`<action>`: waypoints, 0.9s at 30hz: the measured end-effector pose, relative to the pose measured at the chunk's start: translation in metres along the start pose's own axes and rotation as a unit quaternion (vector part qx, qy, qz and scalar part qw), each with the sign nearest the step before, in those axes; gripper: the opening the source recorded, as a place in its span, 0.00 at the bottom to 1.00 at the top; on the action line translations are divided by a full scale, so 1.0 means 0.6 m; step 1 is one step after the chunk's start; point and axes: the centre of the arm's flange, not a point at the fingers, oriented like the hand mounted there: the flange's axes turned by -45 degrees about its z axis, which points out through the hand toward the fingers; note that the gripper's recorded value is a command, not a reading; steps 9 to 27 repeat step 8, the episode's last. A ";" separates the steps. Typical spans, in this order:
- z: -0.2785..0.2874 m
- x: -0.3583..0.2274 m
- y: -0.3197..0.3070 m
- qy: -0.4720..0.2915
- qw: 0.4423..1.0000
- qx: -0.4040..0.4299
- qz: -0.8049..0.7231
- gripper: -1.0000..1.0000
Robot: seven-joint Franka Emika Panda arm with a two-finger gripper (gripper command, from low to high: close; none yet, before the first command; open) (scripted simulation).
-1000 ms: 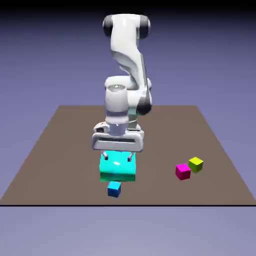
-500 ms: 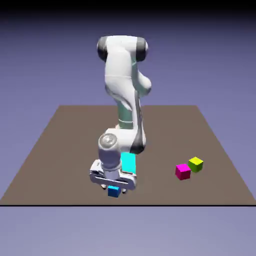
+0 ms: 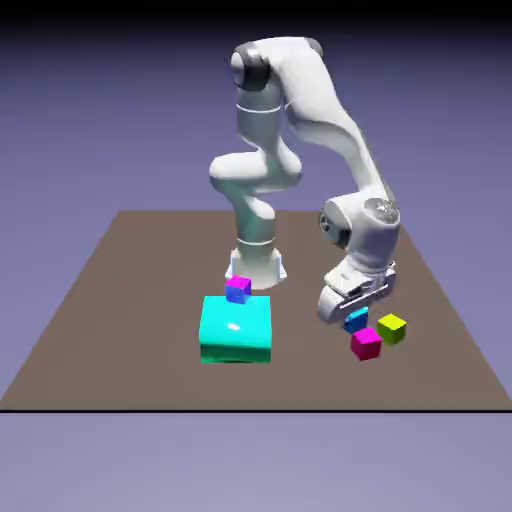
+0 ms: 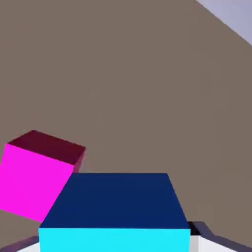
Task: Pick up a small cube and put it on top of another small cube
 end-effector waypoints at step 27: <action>0.116 0.006 0.000 0.000 1.000 -0.001 0.000 1.00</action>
